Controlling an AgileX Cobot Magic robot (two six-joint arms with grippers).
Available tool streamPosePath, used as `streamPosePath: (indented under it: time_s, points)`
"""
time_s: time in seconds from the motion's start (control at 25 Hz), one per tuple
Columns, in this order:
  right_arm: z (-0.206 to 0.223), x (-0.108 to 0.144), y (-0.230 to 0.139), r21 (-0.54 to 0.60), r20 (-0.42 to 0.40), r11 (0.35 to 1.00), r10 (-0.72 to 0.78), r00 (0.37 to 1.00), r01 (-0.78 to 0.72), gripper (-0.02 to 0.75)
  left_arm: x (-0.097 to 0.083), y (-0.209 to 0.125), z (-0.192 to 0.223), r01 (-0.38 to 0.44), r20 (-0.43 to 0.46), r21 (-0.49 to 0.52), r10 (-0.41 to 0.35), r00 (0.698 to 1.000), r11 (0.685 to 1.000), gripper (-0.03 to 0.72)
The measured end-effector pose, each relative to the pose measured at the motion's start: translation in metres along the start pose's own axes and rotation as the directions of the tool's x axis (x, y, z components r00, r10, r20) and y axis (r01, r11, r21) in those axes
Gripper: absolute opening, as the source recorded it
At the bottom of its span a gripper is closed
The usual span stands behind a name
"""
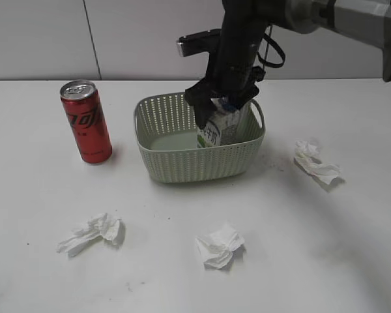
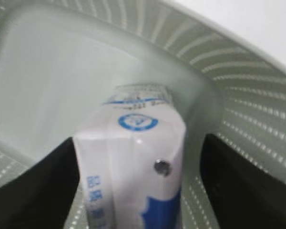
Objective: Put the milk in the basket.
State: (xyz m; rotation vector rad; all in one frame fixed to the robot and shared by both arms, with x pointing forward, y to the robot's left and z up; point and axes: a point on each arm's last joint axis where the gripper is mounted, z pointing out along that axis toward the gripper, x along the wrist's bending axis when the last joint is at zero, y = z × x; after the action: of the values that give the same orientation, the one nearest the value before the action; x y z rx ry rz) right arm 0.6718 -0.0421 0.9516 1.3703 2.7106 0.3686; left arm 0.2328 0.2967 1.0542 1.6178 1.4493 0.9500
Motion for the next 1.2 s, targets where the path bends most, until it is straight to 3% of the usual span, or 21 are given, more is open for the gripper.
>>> streamPosePath:
  time_s: [0.2, 0.6, 0.88, 0.96, 1.2]
  points:
    - [-0.035, 0.002, 0.006, -0.052, 0.004, 0.999, -0.009, 1.0, 0.009, 0.64, 0.0, 0.0, 0.0, 0.0, 0.0, 0.0, 0.0, 1.0, 1.0, 0.221]
    - [-0.194, 0.01, -0.017, -0.303, 0.081, 0.952, -0.025, 0.996, 0.048, 0.638, 0.0, 0.0, 0.0, 0.0, 0.0, 0.0, 0.0, 1.0, 1.0, 0.221]
    - [-0.238, 0.016, -0.094, -0.259, 0.126, 0.965, -0.009, 0.992, 0.041, 0.615, 0.0, 0.0, 0.0, 0.0, 0.0, 0.0, 0.0, 1.0, 1.0, 0.221]
    - [-0.237, 0.018, -0.126, -0.213, 0.14, 0.977, 0.001, 0.99, 0.029, 0.607, 0.0, 0.0, 0.0, 0.0, 0.0, 0.0, 0.0, 1.0, 1.0, 0.221]
    - [-0.235, 0.023, -0.217, -0.224, 0.166, 0.974, 0.056, 0.985, -0.017, 0.596, 0.0, 0.0, 0.0, 0.0, 0.0, 0.0, 0.0, 1.0, 1.0, 0.221]
